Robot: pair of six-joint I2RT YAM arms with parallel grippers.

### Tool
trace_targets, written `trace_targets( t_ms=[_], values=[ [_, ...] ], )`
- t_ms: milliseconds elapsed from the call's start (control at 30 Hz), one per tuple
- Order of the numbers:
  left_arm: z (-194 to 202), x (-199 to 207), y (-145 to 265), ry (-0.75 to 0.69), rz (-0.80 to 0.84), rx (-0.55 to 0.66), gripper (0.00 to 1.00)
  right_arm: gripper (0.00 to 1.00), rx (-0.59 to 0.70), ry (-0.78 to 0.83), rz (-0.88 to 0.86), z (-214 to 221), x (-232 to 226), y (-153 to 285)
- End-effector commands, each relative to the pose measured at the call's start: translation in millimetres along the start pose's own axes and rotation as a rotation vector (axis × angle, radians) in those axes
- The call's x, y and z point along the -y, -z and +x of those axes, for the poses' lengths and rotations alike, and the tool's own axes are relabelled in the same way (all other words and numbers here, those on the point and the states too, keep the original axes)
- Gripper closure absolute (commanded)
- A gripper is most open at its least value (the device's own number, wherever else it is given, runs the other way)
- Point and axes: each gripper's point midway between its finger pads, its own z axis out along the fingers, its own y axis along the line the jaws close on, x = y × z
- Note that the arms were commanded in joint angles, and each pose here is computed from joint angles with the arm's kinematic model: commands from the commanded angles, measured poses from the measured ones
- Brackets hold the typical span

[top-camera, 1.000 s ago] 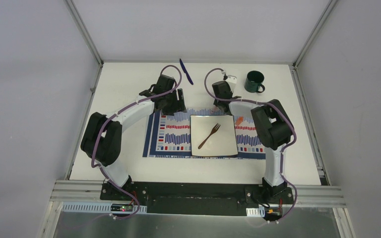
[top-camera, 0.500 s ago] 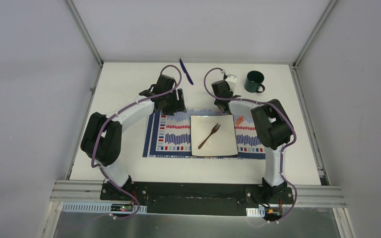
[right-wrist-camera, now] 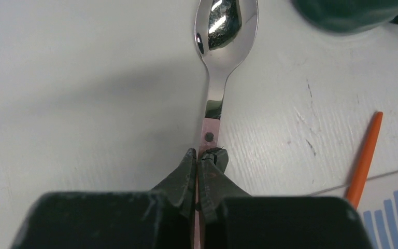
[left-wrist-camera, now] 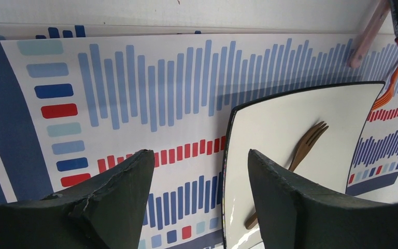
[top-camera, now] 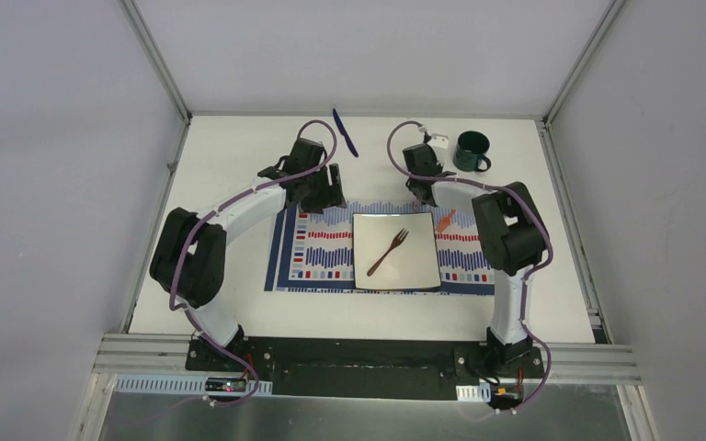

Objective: Set the dinner table for one person

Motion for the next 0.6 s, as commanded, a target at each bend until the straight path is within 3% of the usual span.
trace_targets(
  t_ms=[0, 333, 567],
  values=[
    [-19.0, 14.9, -1.8, -0.011, 0.064, 0.036, 0.32, 1.00, 0.098, -0.063, -0.091, -46.2, -16.9, 0.1],
    [-23.2, 22.7, -18.6, 0.002, 0.091, 0.018, 0.33, 1.00, 0.135, -0.051, -0.147, -76.1, -28.4, 7.3],
    [-19.4, 19.3, -20.5, 0.005, 0.081, 0.011, 0.33, 1.00, 0.110, -0.007, -0.100, -76.6, 0.0, 39.2]
  ],
)
